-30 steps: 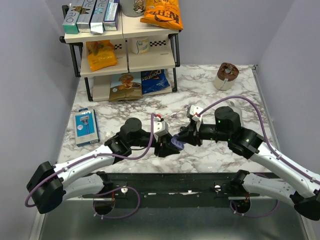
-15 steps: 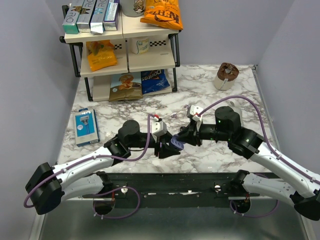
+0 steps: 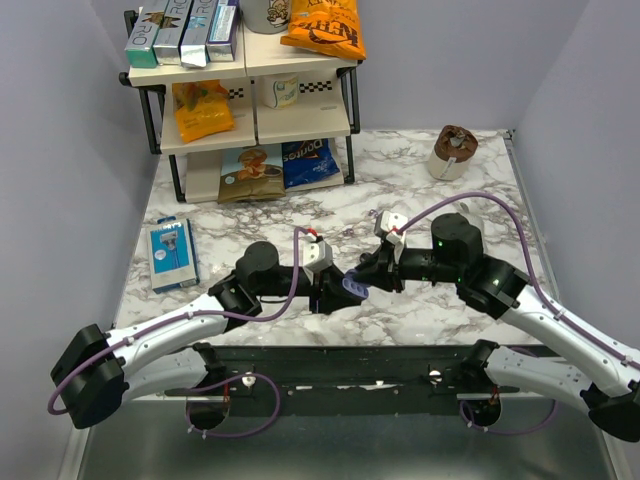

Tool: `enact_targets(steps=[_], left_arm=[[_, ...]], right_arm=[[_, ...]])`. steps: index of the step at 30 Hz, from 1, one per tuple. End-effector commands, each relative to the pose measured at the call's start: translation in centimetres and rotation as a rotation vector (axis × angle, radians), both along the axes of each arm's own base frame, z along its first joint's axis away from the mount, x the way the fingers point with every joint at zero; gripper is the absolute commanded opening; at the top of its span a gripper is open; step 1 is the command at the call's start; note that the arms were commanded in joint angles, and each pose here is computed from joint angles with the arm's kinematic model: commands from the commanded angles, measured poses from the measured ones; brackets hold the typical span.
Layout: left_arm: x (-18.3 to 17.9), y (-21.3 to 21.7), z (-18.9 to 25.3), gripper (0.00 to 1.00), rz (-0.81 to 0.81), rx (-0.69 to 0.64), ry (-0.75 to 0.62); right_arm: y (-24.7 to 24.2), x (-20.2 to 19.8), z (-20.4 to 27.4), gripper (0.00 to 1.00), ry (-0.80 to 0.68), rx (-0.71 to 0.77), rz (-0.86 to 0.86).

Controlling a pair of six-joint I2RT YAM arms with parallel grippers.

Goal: Insert the wireless bluetooth earbuds into the charging case
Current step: Open the charging case.

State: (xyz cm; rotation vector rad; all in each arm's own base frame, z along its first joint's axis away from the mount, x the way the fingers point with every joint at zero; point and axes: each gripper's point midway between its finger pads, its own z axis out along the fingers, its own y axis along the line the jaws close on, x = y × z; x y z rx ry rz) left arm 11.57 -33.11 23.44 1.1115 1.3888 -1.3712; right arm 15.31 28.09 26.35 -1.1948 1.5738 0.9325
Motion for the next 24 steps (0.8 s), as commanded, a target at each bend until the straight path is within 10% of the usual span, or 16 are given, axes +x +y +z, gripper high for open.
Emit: enact_targets(steps=[1,10,17,24], left_arm=[[-0.2,-0.2,0.4,0.07,-0.007,-0.03,-0.028],[-0.1,-0.1,0.4,0.0,0.007,-0.033,-0.023],[0.5,0.1,0.4,0.0,0.056,-0.028,-0.028],[3.3,1.8,-0.1,0.0,0.273,-0.033,-0.027]], right_arm=[[0.2,-0.5,0.3,0.01,0.003,0.02,0.017],[0.0,-0.5,0.7,0.52,0.017,0.033,-0.006],[-0.5,-0.4,3.2,0.7,-0.001,0.088,-0.047],[-5.6,7.6,4.6,0.84,0.092,0.236,-0.63]])
